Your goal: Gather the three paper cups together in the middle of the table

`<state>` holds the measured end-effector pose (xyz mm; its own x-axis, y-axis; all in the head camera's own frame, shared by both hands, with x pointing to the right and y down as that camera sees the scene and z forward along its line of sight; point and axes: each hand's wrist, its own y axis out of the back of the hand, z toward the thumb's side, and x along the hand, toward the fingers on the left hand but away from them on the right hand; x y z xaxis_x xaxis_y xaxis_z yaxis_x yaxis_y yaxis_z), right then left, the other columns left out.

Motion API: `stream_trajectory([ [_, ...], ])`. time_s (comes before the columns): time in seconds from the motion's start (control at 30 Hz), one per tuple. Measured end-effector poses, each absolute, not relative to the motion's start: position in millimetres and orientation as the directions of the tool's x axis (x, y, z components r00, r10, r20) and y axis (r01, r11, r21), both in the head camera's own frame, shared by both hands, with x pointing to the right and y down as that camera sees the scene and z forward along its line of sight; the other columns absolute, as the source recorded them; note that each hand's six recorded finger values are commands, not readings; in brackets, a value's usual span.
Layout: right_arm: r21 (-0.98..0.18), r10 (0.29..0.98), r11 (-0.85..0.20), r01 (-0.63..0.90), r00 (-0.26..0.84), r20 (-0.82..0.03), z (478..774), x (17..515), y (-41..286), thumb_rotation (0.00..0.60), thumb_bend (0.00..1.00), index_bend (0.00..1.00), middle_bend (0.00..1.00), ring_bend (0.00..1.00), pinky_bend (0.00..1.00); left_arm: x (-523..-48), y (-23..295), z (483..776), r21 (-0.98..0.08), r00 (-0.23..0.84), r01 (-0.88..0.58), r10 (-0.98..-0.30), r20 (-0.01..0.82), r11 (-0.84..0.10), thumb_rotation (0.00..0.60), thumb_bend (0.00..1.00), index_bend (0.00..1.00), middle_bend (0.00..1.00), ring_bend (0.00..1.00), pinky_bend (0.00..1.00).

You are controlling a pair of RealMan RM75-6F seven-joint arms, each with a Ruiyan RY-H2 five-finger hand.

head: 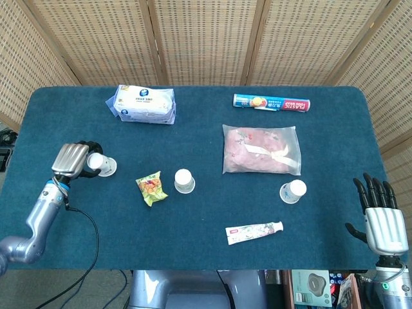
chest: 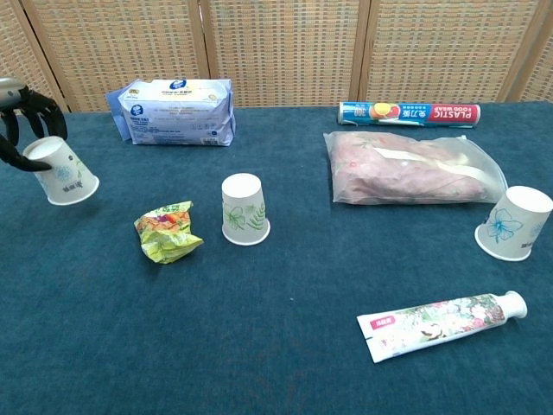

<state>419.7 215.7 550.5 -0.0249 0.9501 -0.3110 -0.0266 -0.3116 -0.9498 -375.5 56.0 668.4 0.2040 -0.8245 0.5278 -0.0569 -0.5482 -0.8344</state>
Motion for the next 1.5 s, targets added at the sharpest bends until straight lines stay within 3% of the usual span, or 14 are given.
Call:
stream_trajectory([
  [0.2,-0.947,0.948,-0.319,-0.028,-0.030,-0.318,551,420,215,0.600,0.00,0.00,0.00,0.00,0.00,-314,51,617,-0.859,0.370,-0.130,-0.828,0.422,-0.496,0.600,0.31,0.48,0.43,0.37,0.48],
  [0.37,-0.949,0.948,-0.315,-0.025,-0.045,-0.314,550,424,213,0.600,0.00,0.00,0.00,0.00,0.00,-246,47,570,-0.867,0.516,-0.159,-0.789,0.334,-0.472,0.600,0.31,0.48,0.43,0.37,0.48],
  [0.57,-0.944,0.943,-0.328,-0.024,-0.068,-0.326,553,431,212,0.600,0.00,0.00,0.00,0.00,0.00,-179,31,552,-0.874,0.600,-0.129,-0.739,0.307,-0.468,0.600,0.31,0.48,0.43,0.37,0.48],
  [0.93,-0.941,0.936,-0.338,-0.013,-0.104,-0.335,555,443,209,0.600,0.00,0.00,0.00,0.00,0.00,-107,37,594,-0.824,0.637,-0.069,-0.660,0.398,-0.563,0.600,0.31,0.48,0.43,0.37,0.48],
  [1.5,-0.942,0.934,-0.337,-0.004,-0.129,-0.334,555,454,210,0.600,0.00,0.00,0.00,0.00,0.00,-76,60,676,-0.777,0.619,0.002,-0.609,0.496,-0.630,0.600,0.32,0.48,0.43,0.37,0.48],
])
